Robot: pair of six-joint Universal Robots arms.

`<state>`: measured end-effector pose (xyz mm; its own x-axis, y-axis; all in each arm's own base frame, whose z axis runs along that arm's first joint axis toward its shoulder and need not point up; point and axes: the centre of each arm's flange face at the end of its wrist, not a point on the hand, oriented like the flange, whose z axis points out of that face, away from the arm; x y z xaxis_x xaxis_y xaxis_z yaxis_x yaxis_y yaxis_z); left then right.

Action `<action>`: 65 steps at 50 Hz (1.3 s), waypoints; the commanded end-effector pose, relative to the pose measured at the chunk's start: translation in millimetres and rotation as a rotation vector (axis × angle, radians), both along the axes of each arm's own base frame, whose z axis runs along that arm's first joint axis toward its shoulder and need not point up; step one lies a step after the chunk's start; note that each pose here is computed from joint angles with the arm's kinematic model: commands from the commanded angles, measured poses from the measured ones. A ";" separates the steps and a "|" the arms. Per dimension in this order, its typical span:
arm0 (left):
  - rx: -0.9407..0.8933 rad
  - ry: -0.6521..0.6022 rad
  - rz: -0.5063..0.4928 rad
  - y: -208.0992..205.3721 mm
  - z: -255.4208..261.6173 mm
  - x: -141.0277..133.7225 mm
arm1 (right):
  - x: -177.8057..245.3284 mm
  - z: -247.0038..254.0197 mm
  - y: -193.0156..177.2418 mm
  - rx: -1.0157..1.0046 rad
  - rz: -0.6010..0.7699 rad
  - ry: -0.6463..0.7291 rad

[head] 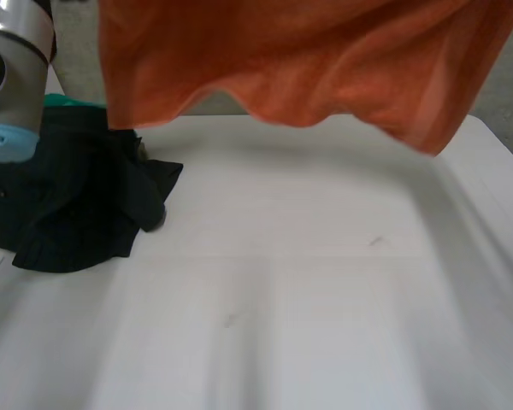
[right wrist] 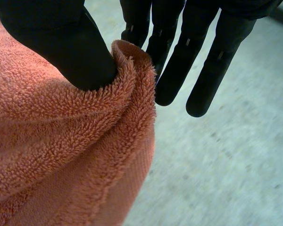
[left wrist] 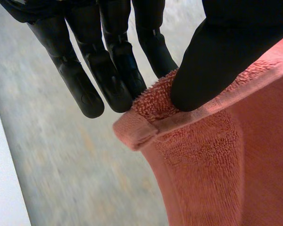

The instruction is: Fold the laundry.

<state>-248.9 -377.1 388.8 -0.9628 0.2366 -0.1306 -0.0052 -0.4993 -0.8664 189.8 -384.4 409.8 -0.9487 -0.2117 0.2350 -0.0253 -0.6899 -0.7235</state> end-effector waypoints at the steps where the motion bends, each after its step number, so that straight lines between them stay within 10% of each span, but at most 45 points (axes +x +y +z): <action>1: 0.214 -0.077 -0.036 4.2 -65.7 2.8 | -2.3 -55.5 -17.0 0.237 0.033 0.082; 13: 0.649 -0.315 -0.214 77.0 -185.8 4.1 | -17.8 -173.6 2.7 0.747 0.083 0.355; 28: 1.097 -0.668 -0.359 190.3 -154.9 56.6 | -65.1 -167.6 112.5 1.263 0.120 0.966; 40: 1.061 -0.807 -0.372 142.9 -199.5 38.8 | -43.7 -227.9 82.6 1.257 0.043 1.005; 47: 0.675 -0.738 -0.157 56.8 -158.0 1.8 | -9.4 -192.4 21.3 0.943 -0.145 0.830; 56: -0.164 -0.242 -0.012 -12.4 -2.2 -24.3 | 6.9 -34.3 -26.4 0.176 -0.219 0.261; 65: -0.169 -0.038 -0.008 -26.4 4.0 -8.6 | 2.4 -5.3 -24.2 -0.095 -0.187 0.115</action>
